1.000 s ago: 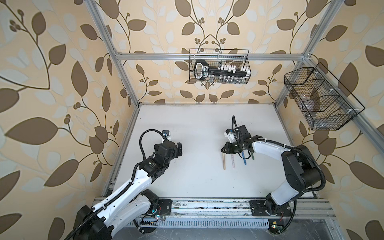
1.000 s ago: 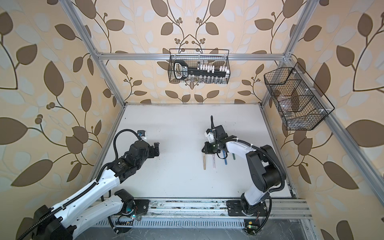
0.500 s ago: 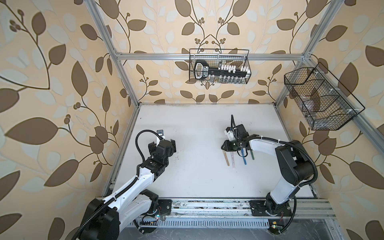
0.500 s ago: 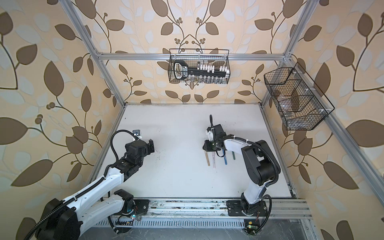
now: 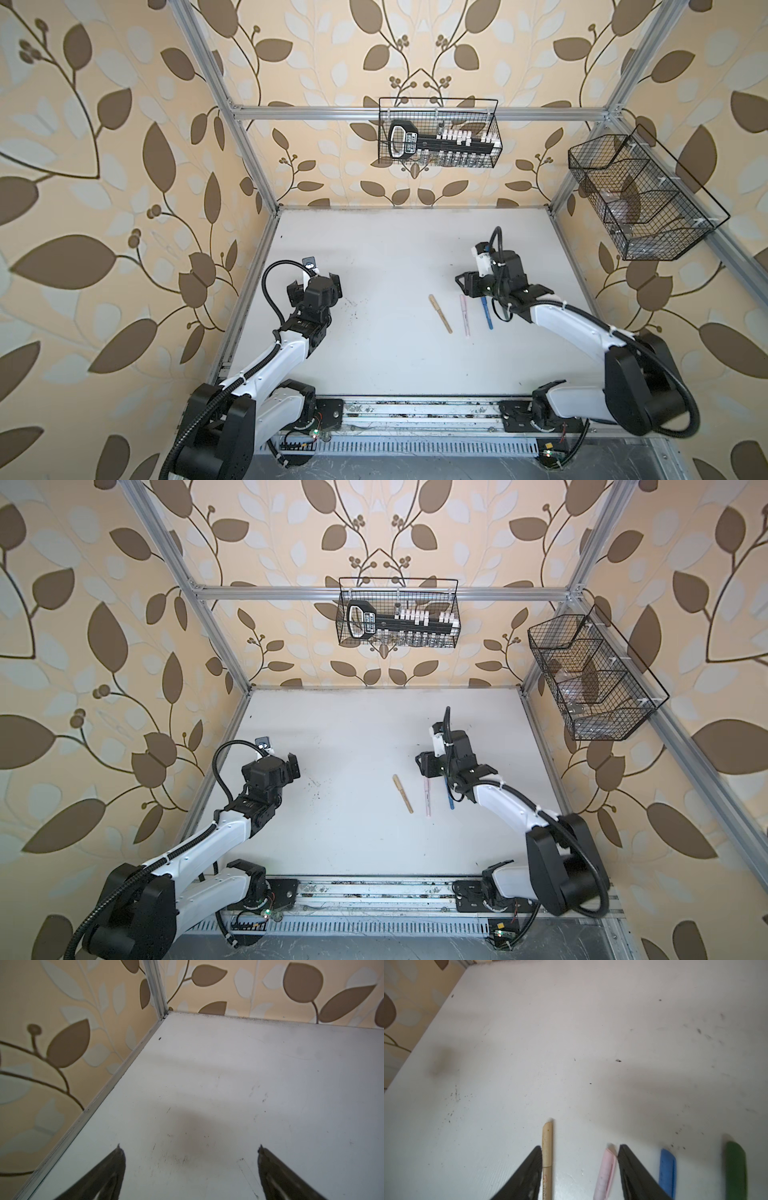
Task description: Insert the pens into the pen caps
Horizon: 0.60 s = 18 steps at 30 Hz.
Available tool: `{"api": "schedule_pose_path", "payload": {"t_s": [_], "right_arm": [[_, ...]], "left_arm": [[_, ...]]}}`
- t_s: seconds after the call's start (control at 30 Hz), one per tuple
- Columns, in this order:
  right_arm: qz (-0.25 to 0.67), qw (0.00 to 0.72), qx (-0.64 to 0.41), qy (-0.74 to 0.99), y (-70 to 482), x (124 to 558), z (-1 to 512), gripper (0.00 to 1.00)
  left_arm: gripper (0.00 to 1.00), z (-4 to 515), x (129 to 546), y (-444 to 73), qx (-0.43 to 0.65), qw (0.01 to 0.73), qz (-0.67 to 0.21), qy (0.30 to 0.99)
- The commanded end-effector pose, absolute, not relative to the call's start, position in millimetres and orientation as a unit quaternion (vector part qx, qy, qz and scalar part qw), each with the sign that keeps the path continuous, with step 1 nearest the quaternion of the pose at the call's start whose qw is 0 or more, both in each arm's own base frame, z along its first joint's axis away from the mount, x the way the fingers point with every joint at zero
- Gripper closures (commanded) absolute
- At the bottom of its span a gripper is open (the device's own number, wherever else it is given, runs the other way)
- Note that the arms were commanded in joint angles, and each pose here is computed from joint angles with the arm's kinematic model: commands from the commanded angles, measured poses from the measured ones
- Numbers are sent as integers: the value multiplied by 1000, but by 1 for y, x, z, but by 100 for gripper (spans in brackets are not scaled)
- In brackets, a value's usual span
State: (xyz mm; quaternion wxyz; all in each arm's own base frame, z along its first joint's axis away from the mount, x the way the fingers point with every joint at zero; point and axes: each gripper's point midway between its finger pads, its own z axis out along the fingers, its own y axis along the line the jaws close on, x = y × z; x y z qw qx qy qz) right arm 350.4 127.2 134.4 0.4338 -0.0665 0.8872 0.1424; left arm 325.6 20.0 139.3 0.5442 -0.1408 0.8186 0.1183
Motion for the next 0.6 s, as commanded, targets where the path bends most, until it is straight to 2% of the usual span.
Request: {"api": "schedule_pose_path", "payload": {"t_s": [0.0, 0.1, 0.23, 0.37, 0.47, 0.57], "right_arm": [[1, 536, 1, 844, 61, 347, 151, 21], [-58, 575, 56, 814, 16, 335, 164, 14], [-102, 591, 99, 794, -20, 328, 148, 12], [-105, 590, 95, 795, -26, 342, 132, 12], [-126, 613, 50, 778, -17, 349, 135, 9], [-100, 639, 52, 761, -18, 345, 132, 9]], "left_arm": [[1, 150, 328, 28, -157, 591, 105, 784], [1, 144, 335, 28, -153, 598, 92, 781], [1, 128, 347, 34, -147, 571, 103, 801], [1, 116, 352, 33, -140, 559, 86, 812], [1, 117, 350, 34, -135, 567, 81, 808], [1, 120, 346, 34, -135, 582, 75, 798]]}}
